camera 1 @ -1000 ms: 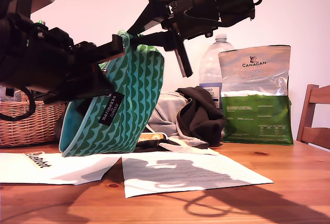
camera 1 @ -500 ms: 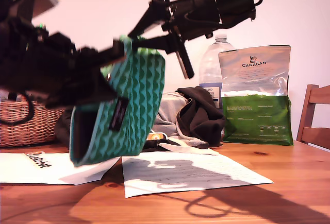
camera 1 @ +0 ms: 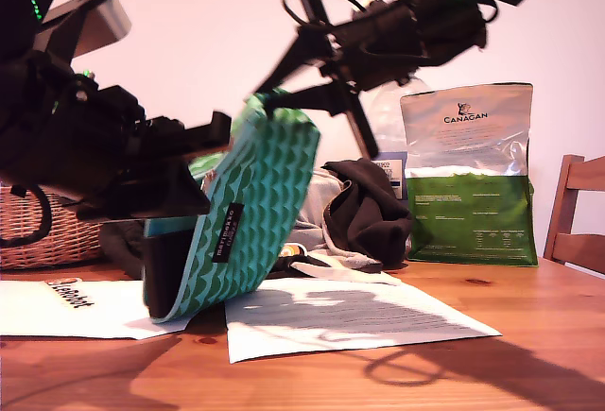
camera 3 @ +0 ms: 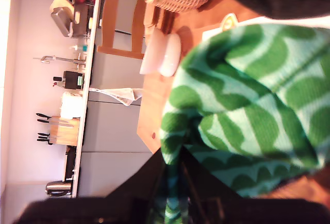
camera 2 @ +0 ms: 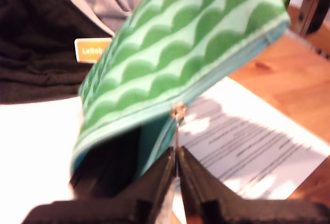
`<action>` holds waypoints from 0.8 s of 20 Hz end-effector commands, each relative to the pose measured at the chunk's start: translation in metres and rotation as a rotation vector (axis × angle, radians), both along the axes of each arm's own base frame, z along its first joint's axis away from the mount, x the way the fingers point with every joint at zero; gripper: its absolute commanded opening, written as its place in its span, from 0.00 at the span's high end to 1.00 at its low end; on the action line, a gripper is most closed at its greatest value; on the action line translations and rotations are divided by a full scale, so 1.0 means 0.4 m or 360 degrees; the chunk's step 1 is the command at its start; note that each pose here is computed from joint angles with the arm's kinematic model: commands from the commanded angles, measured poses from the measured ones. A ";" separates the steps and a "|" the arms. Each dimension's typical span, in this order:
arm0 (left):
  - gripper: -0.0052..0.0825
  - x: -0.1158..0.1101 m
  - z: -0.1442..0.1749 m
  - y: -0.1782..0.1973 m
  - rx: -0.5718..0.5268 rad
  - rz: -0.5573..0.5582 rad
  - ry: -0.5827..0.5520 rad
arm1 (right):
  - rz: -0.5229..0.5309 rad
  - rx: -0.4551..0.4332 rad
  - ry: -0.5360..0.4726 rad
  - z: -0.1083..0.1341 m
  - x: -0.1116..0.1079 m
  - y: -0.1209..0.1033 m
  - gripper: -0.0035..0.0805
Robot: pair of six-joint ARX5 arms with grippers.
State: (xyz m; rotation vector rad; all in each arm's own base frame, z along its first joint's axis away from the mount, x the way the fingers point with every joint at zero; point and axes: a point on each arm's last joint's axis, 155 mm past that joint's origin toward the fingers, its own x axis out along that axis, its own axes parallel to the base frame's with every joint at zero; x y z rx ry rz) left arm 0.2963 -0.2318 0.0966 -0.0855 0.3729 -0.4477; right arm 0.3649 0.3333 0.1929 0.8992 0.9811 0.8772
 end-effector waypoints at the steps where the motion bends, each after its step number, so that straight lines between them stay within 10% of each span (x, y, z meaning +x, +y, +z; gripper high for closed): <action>1: 0.96 -0.012 -0.050 0.027 0.0090 0.0015 0.0068 | -0.0033 0.0038 -0.0076 0.038 0.037 -0.021 0.97; 16: 0.96 0.022 -0.093 0.111 0.0224 0.0111 0.0142 | -0.0004 -0.0028 0.0018 -0.009 0.051 -0.114 0.97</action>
